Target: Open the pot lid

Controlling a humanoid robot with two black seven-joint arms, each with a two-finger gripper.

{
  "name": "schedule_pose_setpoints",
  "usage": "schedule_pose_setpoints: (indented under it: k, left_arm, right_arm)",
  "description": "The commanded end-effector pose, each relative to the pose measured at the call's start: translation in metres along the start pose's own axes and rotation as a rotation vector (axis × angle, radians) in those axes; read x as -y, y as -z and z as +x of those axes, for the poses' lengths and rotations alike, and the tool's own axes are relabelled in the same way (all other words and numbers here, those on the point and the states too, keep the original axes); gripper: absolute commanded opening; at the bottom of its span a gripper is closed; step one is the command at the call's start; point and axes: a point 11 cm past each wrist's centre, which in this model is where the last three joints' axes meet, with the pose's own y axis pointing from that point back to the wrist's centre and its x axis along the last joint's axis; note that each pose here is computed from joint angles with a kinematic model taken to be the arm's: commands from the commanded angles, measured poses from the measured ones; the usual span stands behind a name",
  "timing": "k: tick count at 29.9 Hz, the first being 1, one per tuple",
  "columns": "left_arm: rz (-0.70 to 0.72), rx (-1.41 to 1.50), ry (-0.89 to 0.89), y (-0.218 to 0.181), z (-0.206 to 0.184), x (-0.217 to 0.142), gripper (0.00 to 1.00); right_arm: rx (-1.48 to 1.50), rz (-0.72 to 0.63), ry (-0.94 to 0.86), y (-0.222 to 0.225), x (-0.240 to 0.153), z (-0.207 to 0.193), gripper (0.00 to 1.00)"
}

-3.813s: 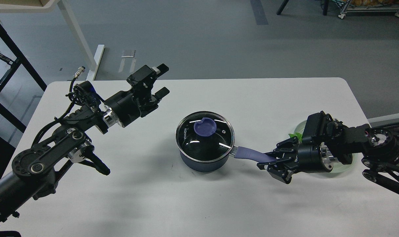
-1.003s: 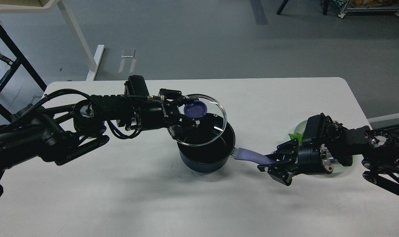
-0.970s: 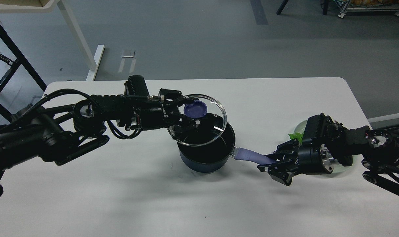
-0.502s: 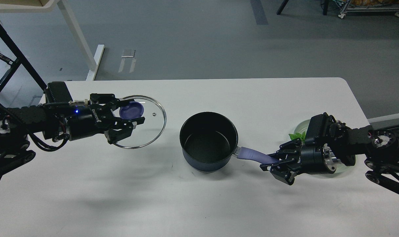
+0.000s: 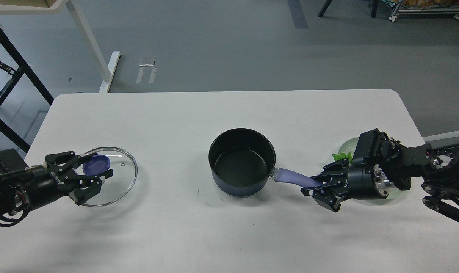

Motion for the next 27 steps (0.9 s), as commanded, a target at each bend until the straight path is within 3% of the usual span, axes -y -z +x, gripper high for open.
schedule_pose_setpoints:
  k: [1, 12, 14, 17, 21, 27]
  left_arm:
    - [0.013, -0.004, 0.034, 0.003, -0.015, 0.002, 0.41]
    - [0.036, -0.064, 0.091, 0.000, -0.042, 0.004, 0.44]
    - [0.035, -0.067, 0.093, -0.001, -0.044, 0.004, 0.53]
    - [0.044, -0.078, 0.086, 0.001, -0.043, 0.004, 0.90]
    - [0.054, -0.089, 0.076, 0.002, -0.040, 0.004, 0.97]
    - [0.057, -0.101, 0.042, 0.004, -0.028, 0.006, 0.98]
  right_arm:
    - [0.000, 0.000, 0.001, 0.000, 0.000, 0.000, 0.21]
    - [0.000, 0.001, 0.002, 0.000, 0.000, -0.001, 0.21]
    - [0.000, 0.001, 0.002, 0.000, 0.000, -0.001, 0.21]
    - [0.000, 0.001, 0.002, 0.000, 0.000, -0.001, 0.21]
    - [0.000, 0.001, 0.002, 0.000, 0.000, -0.001, 0.22]
    - [0.000, 0.001, 0.002, 0.000, 0.000, -0.001, 0.23]
